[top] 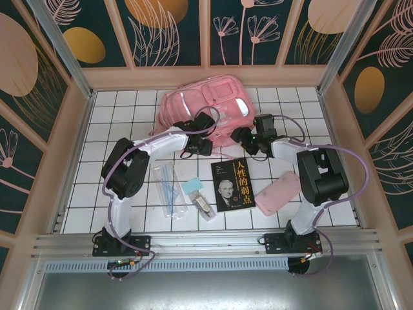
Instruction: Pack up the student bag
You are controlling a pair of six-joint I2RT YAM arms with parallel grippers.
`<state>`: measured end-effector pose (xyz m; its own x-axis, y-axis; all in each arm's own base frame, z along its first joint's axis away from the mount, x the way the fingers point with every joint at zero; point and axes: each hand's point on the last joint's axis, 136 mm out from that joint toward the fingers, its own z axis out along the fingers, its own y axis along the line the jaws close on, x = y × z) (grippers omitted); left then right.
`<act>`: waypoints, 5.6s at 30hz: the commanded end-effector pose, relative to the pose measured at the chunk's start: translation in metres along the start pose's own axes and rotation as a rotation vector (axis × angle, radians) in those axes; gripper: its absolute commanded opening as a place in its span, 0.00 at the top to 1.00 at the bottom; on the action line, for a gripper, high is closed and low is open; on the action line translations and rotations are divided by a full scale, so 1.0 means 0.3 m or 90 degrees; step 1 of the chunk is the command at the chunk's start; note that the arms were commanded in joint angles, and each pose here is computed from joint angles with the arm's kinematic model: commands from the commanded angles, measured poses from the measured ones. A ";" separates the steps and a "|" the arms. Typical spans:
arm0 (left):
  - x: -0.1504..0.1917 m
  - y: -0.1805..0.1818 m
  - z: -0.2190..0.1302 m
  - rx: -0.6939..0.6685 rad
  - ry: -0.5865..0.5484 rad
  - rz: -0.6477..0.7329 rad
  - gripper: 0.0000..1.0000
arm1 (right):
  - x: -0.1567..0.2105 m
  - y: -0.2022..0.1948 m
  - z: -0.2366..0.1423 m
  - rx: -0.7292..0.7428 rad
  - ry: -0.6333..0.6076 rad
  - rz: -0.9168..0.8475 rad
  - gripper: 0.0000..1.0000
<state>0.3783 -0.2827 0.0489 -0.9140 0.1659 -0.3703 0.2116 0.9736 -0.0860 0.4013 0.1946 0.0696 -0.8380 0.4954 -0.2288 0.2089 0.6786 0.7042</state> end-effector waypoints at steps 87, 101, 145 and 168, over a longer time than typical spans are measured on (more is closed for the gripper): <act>-0.014 -0.168 -0.106 0.194 0.019 0.020 1.00 | 0.070 0.161 0.125 -0.178 -0.005 0.213 0.90; -0.029 0.196 0.004 -0.027 0.016 -0.026 1.00 | 0.023 0.090 0.011 -0.150 -0.064 0.182 1.00; -0.038 0.186 -0.198 0.033 0.081 -0.019 1.00 | -0.045 0.133 0.005 -0.104 -0.049 0.022 0.95; -0.119 -0.095 -0.316 0.195 0.000 -0.027 1.00 | 0.041 0.368 -0.054 -0.253 0.031 0.058 0.56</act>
<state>0.3765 -0.2935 0.1250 -0.9354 0.1505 -0.3201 0.2562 0.9123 -0.3196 0.3971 0.2526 0.1445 -0.8455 0.5202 -0.1205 0.1162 0.3995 0.9094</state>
